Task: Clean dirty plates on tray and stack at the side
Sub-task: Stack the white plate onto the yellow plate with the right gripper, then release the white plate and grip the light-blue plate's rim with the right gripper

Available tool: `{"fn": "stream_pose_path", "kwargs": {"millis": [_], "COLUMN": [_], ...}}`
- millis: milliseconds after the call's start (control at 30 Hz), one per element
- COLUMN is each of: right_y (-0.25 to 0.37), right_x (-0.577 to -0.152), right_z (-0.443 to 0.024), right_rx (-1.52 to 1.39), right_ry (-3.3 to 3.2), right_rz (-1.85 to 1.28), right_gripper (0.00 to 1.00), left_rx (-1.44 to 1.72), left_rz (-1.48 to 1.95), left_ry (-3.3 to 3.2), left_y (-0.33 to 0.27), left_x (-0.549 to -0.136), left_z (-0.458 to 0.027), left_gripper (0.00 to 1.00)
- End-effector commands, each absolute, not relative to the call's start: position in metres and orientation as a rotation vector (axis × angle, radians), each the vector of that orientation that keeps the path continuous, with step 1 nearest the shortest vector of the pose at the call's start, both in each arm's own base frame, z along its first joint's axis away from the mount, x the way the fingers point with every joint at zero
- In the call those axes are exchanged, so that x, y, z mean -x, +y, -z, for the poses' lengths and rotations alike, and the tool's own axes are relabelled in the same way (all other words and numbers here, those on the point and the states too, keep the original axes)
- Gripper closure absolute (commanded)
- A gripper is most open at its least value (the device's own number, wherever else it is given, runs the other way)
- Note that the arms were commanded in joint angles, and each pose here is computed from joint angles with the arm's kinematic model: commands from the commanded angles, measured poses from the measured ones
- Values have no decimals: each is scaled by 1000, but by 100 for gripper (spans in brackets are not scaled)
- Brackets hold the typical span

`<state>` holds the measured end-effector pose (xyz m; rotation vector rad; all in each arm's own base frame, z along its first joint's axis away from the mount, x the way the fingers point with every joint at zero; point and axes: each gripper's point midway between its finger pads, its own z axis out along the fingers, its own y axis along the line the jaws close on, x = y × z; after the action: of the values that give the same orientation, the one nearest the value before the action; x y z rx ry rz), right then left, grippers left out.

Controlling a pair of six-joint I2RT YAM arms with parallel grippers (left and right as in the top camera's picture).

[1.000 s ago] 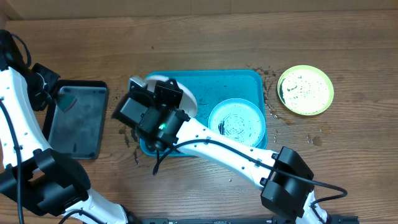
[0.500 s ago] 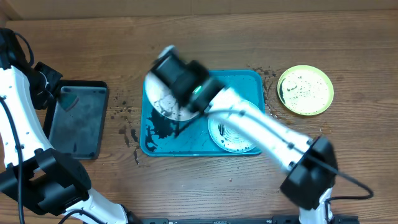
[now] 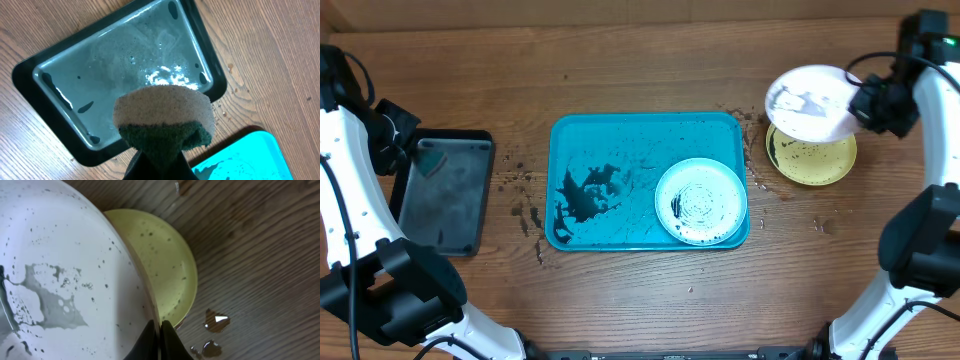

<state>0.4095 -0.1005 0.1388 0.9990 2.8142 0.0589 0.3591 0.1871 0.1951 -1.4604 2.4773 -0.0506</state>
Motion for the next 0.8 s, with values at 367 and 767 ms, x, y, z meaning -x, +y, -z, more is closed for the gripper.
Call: {"fn": "stream_pose_path", "kwargs": {"millis": [367, 767], "right_y": [-114, 49], "right_x": [-388, -382], "right_z": [-84, -98], "right_rx": [-1009, -133], "right_ry": [2852, 3075], "right_rz": [-110, -369], "right_gripper": [47, 13], "left_rx": [1434, 1422], "left_rz": [62, 60], "left_ry": [2486, 2491], "left_y": [181, 181], "left_x": [-366, -367], "left_z": [-193, -193], "left_gripper": [96, 96]}}
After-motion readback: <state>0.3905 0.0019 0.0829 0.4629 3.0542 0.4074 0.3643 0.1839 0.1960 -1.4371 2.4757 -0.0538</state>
